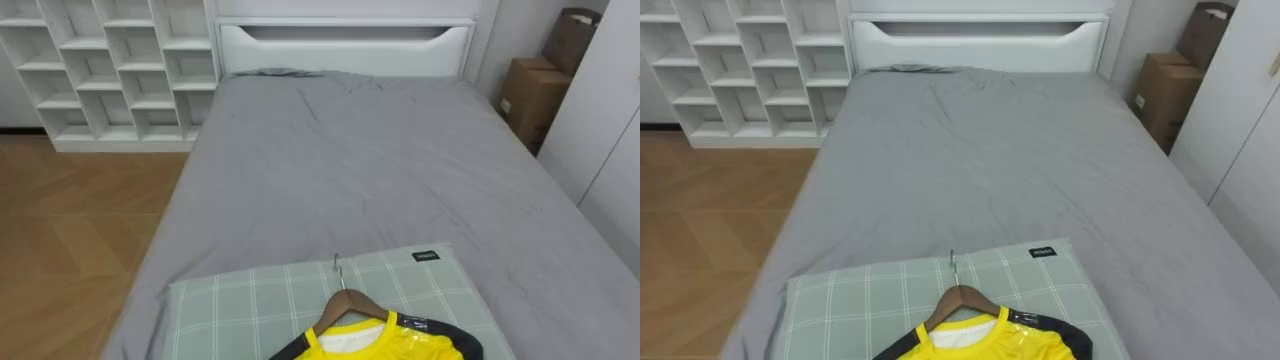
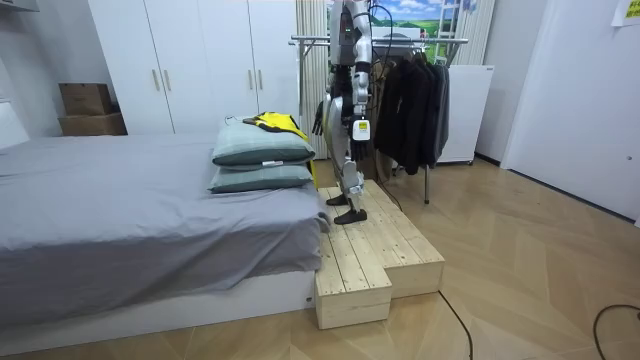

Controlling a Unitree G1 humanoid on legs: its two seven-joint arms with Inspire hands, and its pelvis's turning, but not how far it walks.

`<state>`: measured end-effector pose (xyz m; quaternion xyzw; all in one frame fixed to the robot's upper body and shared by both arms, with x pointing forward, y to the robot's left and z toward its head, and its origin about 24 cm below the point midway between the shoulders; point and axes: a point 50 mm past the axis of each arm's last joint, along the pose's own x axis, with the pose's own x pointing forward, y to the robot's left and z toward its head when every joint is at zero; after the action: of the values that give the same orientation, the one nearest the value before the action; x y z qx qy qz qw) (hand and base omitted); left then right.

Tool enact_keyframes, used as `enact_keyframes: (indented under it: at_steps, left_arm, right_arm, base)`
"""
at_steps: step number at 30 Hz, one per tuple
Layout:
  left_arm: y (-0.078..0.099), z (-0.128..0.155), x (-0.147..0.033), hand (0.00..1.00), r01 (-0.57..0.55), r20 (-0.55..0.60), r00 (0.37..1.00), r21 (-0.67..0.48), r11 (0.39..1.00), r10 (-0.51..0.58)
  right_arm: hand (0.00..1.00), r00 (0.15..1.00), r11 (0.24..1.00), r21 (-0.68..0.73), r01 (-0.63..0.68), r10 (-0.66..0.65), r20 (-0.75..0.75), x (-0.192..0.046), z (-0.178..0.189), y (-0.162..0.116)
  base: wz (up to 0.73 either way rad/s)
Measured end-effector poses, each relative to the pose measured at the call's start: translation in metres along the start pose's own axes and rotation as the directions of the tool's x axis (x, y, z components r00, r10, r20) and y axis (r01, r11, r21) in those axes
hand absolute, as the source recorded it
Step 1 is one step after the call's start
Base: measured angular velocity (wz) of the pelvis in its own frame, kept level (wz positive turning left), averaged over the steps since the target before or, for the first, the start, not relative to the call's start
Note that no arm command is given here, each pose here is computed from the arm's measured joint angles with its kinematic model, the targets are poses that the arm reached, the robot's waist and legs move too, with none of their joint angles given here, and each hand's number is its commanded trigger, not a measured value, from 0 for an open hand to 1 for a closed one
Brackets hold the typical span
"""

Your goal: Hang clothes

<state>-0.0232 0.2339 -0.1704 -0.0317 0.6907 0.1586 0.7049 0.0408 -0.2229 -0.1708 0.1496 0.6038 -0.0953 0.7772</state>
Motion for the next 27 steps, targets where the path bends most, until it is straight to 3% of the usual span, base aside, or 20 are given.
enact_keyframes:
  at_steps: [9,27]
  left_arm:
    - [-0.0005,-0.0003,0.0,0.0,0.002,0.0,1.0,0.011,1.0,-0.002]
    - [-0.0024,-0.0002,0.0001,0.0,0.002,0.001,1.0,0.034,0.999,-0.002]
  right_arm:
    - [0.0,1.0,0.995,0.104,-0.013,0.013,0.002,-0.0011,-0.0059,-0.0006]
    - [0.0,1.0,0.998,0.052,-0.025,0.025,0.009,-0.0019,-0.004,-0.003]
  base:
    - [0.0]
    - [0.0]
